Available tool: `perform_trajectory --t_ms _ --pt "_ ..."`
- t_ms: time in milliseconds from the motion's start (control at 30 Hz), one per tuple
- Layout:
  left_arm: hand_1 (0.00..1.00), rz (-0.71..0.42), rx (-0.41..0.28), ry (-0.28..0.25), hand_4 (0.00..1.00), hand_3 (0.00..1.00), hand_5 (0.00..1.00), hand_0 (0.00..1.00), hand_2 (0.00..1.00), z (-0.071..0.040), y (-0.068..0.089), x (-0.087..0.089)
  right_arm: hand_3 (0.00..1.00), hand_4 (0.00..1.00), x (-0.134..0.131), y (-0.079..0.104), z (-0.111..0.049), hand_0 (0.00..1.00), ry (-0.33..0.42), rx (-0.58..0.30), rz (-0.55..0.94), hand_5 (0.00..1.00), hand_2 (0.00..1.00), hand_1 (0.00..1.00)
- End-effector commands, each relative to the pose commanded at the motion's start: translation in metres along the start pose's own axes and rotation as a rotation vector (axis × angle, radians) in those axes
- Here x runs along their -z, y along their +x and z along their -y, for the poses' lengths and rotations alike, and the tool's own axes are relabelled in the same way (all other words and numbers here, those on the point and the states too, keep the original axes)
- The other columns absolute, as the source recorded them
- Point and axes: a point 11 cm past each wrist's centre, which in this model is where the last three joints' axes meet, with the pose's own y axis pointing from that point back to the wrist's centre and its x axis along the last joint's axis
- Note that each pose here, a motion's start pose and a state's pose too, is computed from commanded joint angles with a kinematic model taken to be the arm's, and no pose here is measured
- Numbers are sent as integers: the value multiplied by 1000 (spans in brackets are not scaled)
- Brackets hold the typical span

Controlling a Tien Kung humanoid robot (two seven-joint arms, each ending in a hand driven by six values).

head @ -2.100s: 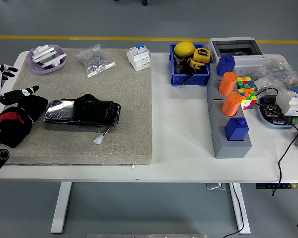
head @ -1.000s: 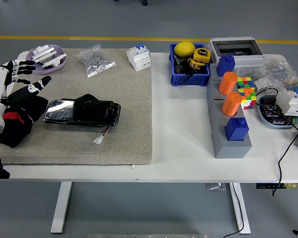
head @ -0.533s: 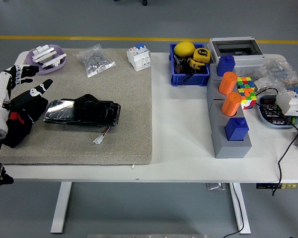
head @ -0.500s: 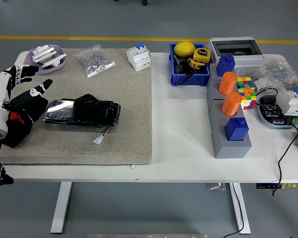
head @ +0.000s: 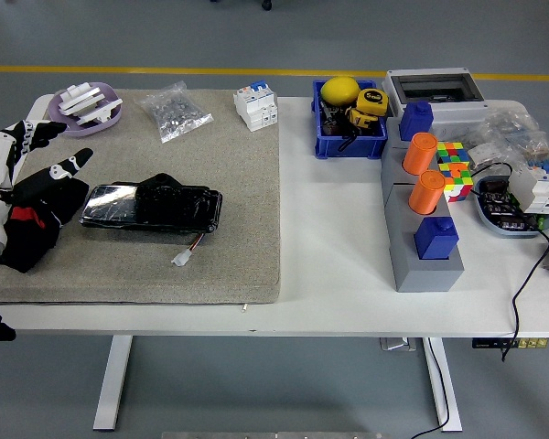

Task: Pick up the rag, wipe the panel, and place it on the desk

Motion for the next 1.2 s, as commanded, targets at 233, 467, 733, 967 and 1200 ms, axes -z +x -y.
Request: perform_trajectory --t_ms 233,467,733,967,1200 --pt "764 -9 7 -13 950 632 426 738 724 0 1 -6 636 998 5 -3 -1 715 4 3 -8 554 687 635" --pt "756 -17 5 -34 946 633 417 729 722 0 3 -12 636 998 6 -2 -1 716 -4 -2 -4 556 687 635" --pt "754 -15 4 -34 943 625 395 726 725 2 7 -10 636 998 10 -3 -2 716 -12 -2 -34 556 688 637" --pt "752 -49 8 -27 943 626 391 728 724 3 12 -9 637 998 8 -4 -2 716 -12 0 -27 557 688 640" --pt "753 -65 14 -8 943 627 393 725 724 3 14 -4 637 998 9 -5 -2 716 -6 3 -20 557 688 640"
